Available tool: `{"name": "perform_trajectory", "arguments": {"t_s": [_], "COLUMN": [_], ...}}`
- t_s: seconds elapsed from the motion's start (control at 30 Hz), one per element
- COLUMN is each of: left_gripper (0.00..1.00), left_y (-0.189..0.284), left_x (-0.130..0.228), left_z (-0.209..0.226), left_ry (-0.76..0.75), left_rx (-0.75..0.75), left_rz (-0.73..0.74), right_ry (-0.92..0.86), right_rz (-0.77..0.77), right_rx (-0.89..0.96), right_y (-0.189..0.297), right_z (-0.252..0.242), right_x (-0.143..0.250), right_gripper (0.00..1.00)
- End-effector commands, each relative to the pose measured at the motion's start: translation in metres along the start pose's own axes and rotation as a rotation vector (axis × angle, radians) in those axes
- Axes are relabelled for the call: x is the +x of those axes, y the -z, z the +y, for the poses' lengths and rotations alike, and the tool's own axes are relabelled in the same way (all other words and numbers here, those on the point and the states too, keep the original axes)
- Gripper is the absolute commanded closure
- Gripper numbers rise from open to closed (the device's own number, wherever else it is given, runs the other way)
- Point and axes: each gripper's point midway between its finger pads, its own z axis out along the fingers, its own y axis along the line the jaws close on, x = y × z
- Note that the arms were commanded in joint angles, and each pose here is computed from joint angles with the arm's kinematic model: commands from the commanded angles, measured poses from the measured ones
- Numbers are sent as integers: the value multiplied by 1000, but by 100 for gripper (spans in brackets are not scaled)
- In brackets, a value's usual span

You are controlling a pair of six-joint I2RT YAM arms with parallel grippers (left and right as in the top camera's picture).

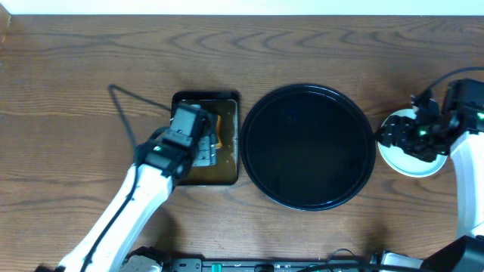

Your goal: Clean dirty plates on tray and stack at the side

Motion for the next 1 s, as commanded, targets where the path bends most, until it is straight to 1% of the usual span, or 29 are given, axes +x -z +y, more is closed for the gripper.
{"name": "perform_trajectory", "arguments": {"t_s": [0.0,0.17,0.27,0.37,0.43,0.53,0.73,0.97], "left_gripper": [19,19,19,19,19,18,18,18], "left_y": [14,22,27,33,40,54,89,124], "left_x": [9,39,55,59,59,57,48,54], "left_z": [17,40,50,53,53,53,54,59], "left_ry": [127,205,240,195,181,178,153,184], "left_rx": [-3,-14,-33,-28,-19,0,58,118], "left_rz": [25,161,229,231,209,149,-49,-256], "right_ry": [88,106,152,172,190,191,227,269], "right_rz": [28,43,53,53,35,-31,-241,-499], "right_rx": [19,114,127,120,116,131,89,37], "right_y": [-8,-15,-16,-13,-7,9,40,83], "right_z": [16,26,36,45,50,51,51,48], "right_x": [6,12,18,24,27,30,50,84], "right_gripper": [1,1,1,1,1,1,1,1]}}
